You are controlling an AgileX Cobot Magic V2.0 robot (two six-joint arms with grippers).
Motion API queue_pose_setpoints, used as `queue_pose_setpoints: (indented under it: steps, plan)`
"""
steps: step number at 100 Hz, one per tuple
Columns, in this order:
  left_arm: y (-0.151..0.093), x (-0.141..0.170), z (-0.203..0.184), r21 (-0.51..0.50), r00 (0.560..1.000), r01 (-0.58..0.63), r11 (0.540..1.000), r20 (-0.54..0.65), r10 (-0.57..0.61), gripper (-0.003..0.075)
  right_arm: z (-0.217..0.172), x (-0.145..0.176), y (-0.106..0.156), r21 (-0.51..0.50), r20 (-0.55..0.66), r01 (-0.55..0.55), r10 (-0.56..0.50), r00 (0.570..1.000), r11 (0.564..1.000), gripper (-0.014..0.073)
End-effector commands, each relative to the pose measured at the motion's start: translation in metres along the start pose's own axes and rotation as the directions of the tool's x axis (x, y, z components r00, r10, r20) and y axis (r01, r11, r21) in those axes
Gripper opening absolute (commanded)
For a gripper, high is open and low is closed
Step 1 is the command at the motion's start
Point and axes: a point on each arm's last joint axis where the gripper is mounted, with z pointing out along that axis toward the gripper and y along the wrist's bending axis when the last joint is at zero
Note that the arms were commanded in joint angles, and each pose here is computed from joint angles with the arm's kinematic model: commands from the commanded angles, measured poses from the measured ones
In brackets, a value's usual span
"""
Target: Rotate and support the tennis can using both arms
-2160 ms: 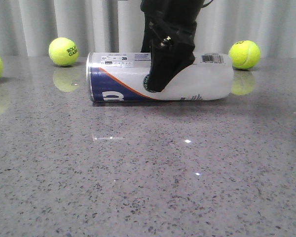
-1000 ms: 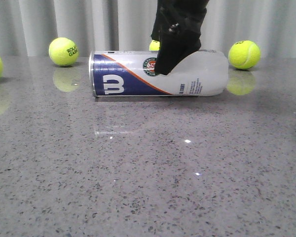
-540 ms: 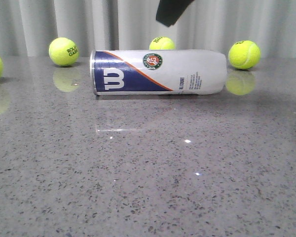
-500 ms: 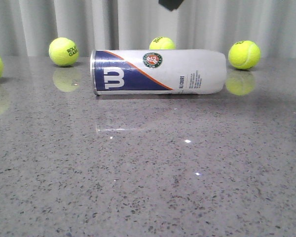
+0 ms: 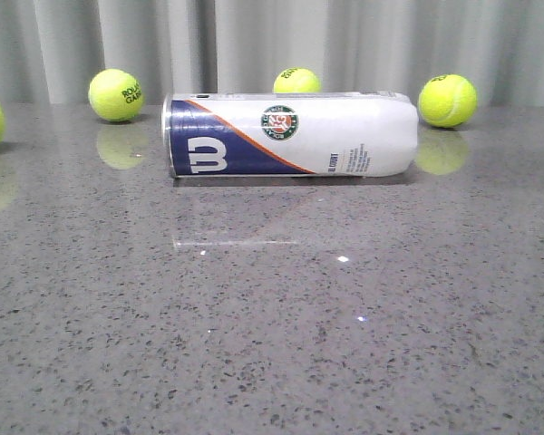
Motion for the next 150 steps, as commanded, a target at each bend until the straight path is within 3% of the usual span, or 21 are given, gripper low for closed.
queue_pose_setpoints:
  steps: [1,30,53,82,105,112,119,145,150]
  plan:
    - [0.0,0.006,-0.002,0.008,0.997,0.016,1.0,0.075,-0.017,-0.0021,-0.035,0.0,-0.011,0.064,0.107,-0.049,0.042,0.993,0.997,0.0645]
    - [0.0,0.006,-0.002,0.008,0.997,0.016,1.0,0.075,-0.017,-0.0021,-0.072,0.058,0.001,0.114,0.242,-0.106,0.076,0.967,0.988,0.0645]
    - [0.0,0.006,-0.002,0.008,0.997,0.016,1.0,0.075,-0.017,-0.0021,-0.096,0.126,0.02,0.155,0.433,-0.124,0.045,0.9,0.98,0.0645]
    - [0.0,0.006,-0.002,0.008,0.997,0.016,1.0,0.075,-0.017,-0.0021,-0.099,0.218,0.043,0.177,0.55,-0.136,0.016,0.835,0.975,0.0645]
    - [0.0,0.006,-0.002,0.008,0.997,0.016,1.0,0.075,-0.017,-0.0021,-0.09,0.241,0.046,0.187,0.594,-0.144,0.005,0.805,0.972,0.0638]
    - [0.0,0.006,-0.002,0.008,0.997,0.016,1.0,0.075,-0.017,-0.0021,-0.089,0.241,0.045,0.19,0.606,-0.147,0.002,0.796,0.971,0.0587]
    - [0.0,0.006,-0.002,0.008,0.997,0.016,1.0,0.075,-0.017,-0.0021,-0.09,0.239,0.045,0.193,0.62,-0.149,-0.003,0.785,0.97,0.0481]
    - [0.0,0.006,-0.002,0.008,0.997,0.016,1.0,0.075,-0.017,-0.0021,-0.091,0.239,0.045,0.195,0.628,-0.15,-0.006,0.778,0.969,-0.0066]
    - [0.0,0.006,-0.002,0.008,0.997,0.016,1.0,0.075,-0.017,-0.0021,-0.091,0.239,0.045,0.195,0.628,-0.15,-0.006,0.778,0.969,-0.0063]
